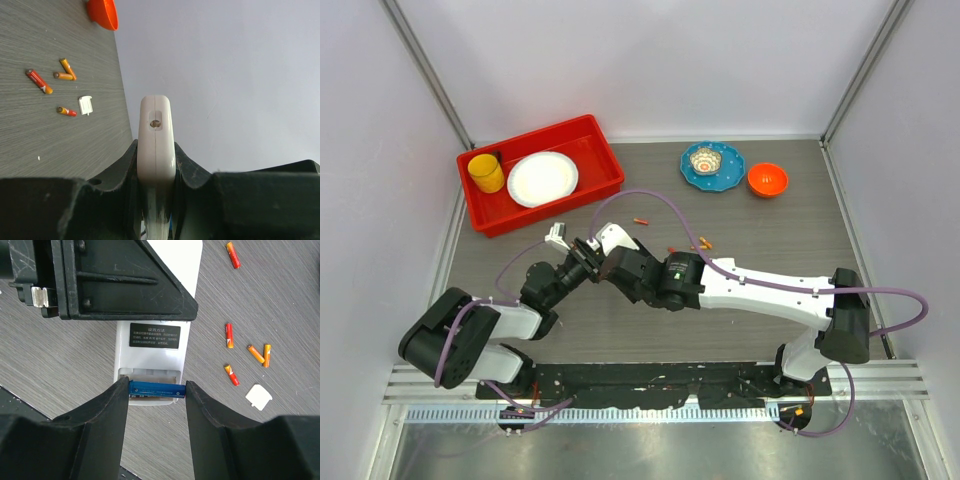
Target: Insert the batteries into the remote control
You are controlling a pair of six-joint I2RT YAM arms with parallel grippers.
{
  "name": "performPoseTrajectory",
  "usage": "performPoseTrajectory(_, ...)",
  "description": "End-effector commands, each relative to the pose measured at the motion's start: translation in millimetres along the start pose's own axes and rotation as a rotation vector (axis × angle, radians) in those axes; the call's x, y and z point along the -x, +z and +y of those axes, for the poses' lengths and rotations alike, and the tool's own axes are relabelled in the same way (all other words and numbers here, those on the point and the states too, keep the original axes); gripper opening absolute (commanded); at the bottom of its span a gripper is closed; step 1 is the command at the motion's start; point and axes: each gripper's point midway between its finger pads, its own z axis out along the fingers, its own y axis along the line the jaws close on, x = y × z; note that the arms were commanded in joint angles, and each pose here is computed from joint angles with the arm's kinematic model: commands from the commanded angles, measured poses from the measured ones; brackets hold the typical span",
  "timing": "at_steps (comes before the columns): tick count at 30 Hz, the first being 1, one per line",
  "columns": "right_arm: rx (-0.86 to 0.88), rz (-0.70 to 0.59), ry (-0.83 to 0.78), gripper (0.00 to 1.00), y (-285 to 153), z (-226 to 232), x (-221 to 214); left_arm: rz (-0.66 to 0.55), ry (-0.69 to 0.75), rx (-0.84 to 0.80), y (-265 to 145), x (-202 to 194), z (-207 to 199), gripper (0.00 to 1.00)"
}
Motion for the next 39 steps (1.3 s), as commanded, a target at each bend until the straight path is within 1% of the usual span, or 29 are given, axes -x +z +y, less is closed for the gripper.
performPoseTrajectory(1, 0.019, -0.048, 0.033, 0.23, -8, 4, 16, -0.023, 0.072, -0.23, -1, 6, -60, 0.0)
performPoseTrajectory(4, 0.017, -0.043, 0.033, 0.26, -7, 4, 15, -0.022, 0.073, -0.233, -1, 6, -61, 0.0)
performPoseTrajectory(7, 0.012, -0.041, 0.037, 0.32, -6, 4, 14, -0.022, 0.072, -0.231, -2, 5, -60, 0.0)
performPoseTrajectory(13, 0.007, -0.045, 0.044, 0.41, -6, 4, 16, -0.025, 0.075, -0.234, -3, 6, -61, 0.0)
performPoseTrajectory(30, -0.03, -0.074, 0.062, 0.54, -7, -2, 28, -0.024, 0.077, -0.235, -7, 5, -61, 0.0)
performPoseTrajectory(33, -0.035, -0.08, 0.062, 0.57, -8, -4, 30, -0.025, 0.08, -0.238, -7, 5, -62, 0.0)
performPoseTrajectory(37, -0.033, -0.08, 0.061, 0.63, -7, -3, 29, -0.023, 0.08, -0.238, -7, 5, -62, 0.0)
performPoseTrajectory(39, -0.032, -0.085, 0.062, 0.64, -8, -3, 30, -0.025, 0.082, -0.24, -7, 5, -62, 0.0)
